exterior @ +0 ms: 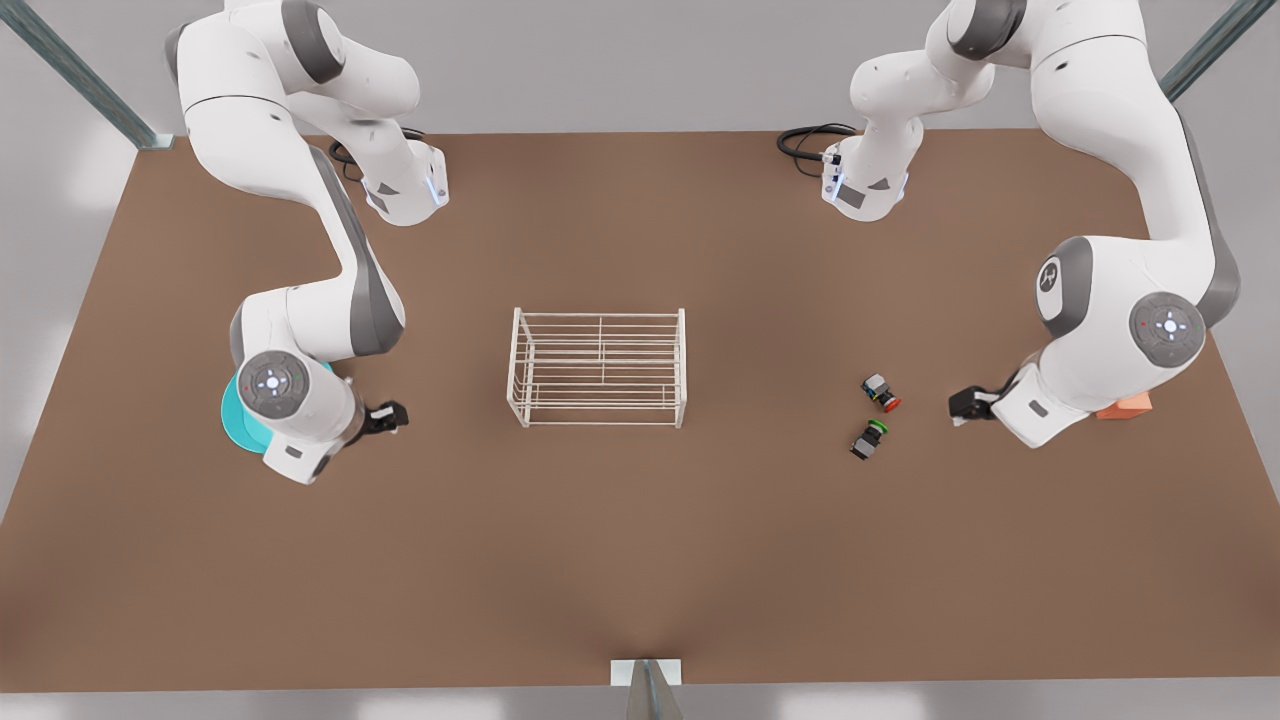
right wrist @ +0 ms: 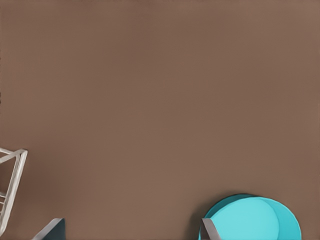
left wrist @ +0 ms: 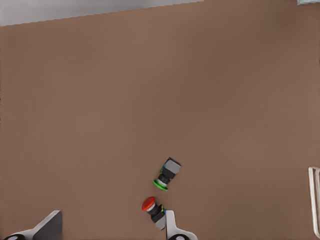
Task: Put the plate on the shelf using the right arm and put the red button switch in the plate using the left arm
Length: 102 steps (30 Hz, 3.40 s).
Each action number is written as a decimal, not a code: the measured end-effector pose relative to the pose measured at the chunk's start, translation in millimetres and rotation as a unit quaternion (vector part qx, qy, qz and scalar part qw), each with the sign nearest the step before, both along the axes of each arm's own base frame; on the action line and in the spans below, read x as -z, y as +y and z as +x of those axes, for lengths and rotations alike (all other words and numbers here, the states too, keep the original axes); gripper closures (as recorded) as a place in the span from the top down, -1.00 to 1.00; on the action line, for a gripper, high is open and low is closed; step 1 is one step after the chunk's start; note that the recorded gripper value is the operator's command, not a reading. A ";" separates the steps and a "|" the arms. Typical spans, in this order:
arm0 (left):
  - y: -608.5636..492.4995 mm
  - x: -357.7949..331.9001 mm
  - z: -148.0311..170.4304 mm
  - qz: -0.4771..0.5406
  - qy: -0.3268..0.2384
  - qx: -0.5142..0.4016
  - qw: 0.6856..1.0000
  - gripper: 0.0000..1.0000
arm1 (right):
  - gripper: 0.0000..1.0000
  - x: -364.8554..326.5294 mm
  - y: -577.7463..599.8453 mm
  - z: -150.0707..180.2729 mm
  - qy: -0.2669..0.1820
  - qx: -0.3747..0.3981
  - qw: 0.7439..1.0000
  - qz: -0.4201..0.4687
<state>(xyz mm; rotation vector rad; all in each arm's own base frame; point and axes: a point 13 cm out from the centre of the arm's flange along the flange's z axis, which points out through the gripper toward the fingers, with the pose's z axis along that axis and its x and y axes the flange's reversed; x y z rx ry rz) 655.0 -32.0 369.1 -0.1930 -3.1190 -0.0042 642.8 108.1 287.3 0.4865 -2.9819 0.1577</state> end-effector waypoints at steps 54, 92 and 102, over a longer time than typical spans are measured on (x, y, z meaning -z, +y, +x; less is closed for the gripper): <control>-16.8 293.2 -163.2 -0.005 0.063 -0.271 0.960 1.00 | -0.27 244.4 -382.0 -153.9 0.003 0.049 0.985 0.163; -16.9 337.0 -179.1 0.006 0.072 -0.282 0.957 0.27 | -0.62 -48.6 123.8 -101.2 0.112 -0.150 0.975 0.117; -11.3 329.4 -174.1 0.010 0.062 -0.288 0.956 -0.14 | -0.60 -9.4 231.4 -125.9 0.090 -0.051 0.992 0.076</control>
